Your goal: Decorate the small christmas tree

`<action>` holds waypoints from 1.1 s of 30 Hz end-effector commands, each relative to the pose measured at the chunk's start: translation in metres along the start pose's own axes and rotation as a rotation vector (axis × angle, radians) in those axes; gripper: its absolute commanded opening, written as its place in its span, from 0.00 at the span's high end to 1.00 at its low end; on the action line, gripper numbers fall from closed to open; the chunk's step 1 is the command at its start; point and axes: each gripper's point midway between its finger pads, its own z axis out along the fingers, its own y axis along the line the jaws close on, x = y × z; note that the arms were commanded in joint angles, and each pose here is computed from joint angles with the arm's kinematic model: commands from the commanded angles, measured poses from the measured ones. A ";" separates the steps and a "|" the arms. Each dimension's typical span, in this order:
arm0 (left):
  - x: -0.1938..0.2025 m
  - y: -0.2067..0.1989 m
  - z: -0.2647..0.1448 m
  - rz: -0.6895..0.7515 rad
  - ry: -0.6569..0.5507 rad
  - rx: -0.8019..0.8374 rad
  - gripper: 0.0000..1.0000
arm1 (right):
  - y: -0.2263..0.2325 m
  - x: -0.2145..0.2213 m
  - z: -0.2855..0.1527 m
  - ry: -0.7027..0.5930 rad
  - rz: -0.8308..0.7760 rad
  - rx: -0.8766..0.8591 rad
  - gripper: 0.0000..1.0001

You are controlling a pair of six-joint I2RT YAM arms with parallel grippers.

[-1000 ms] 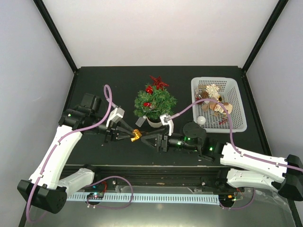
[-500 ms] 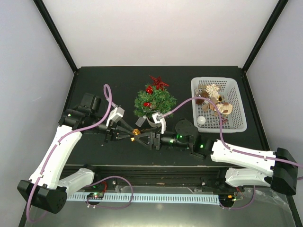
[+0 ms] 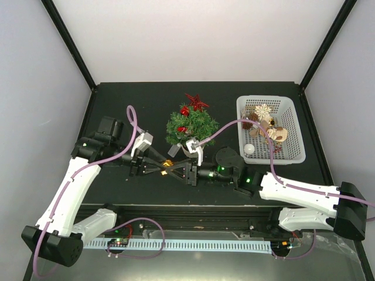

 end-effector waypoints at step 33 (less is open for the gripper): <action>0.030 0.086 -0.011 -0.049 0.095 -0.417 0.04 | -0.051 0.061 -0.067 0.497 -0.659 0.568 0.81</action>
